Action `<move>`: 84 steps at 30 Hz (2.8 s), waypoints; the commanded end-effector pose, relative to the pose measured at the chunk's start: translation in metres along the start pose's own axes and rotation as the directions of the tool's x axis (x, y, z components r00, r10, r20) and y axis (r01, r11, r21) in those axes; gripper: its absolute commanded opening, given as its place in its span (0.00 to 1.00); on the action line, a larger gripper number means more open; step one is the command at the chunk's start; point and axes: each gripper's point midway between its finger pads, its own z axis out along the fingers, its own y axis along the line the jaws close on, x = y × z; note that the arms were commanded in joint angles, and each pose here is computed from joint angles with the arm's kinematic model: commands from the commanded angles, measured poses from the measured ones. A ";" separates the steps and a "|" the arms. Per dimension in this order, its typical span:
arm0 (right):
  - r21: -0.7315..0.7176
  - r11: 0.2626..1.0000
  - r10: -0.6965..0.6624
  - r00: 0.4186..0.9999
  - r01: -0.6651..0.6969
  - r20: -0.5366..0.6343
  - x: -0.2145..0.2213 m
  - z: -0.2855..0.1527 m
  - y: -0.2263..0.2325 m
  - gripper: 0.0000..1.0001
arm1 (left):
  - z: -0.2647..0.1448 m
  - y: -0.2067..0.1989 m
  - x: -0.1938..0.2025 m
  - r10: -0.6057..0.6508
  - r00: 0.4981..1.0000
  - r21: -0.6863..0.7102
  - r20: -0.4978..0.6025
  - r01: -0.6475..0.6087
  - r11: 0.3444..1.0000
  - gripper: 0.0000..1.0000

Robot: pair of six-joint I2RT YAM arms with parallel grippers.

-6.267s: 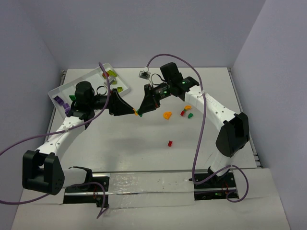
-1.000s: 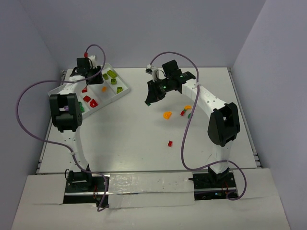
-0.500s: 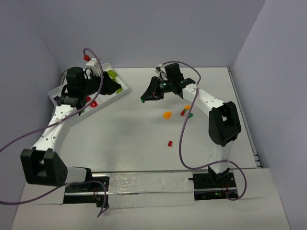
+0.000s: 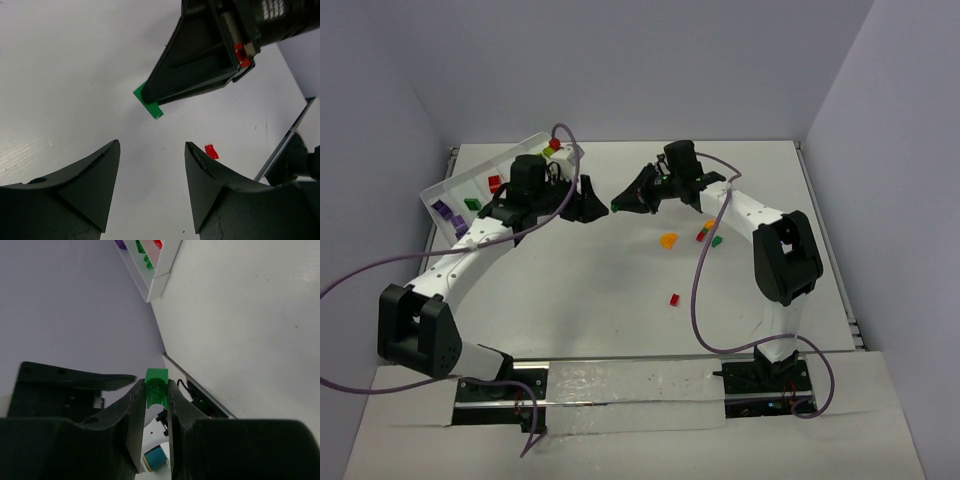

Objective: Sort the legos into containers by color

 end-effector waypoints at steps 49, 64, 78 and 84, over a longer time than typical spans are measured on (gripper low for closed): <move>-0.126 0.992 -0.007 0.998 -0.001 -0.062 0.021 -0.006 0.022 0.13 | 0.039 -0.006 0.000 0.012 0.997 -0.007 -0.075 -0.013 1.000 0.00; -0.129 0.978 -0.155 0.985 0.163 0.069 -0.017 -0.033 0.036 0.95 | -0.056 0.091 0.012 -0.084 0.996 -0.212 -0.015 0.079 0.974 0.00; 0.079 0.703 -0.711 0.701 0.707 0.047 -0.030 -0.066 0.013 1.00 | -0.167 0.282 0.035 -0.212 0.977 -0.705 0.023 0.167 0.689 0.00; 0.193 0.611 -0.788 0.613 0.768 0.054 -0.042 -0.080 0.004 1.00 | -0.177 0.325 0.018 -0.210 0.976 -0.734 0.050 0.179 0.655 0.00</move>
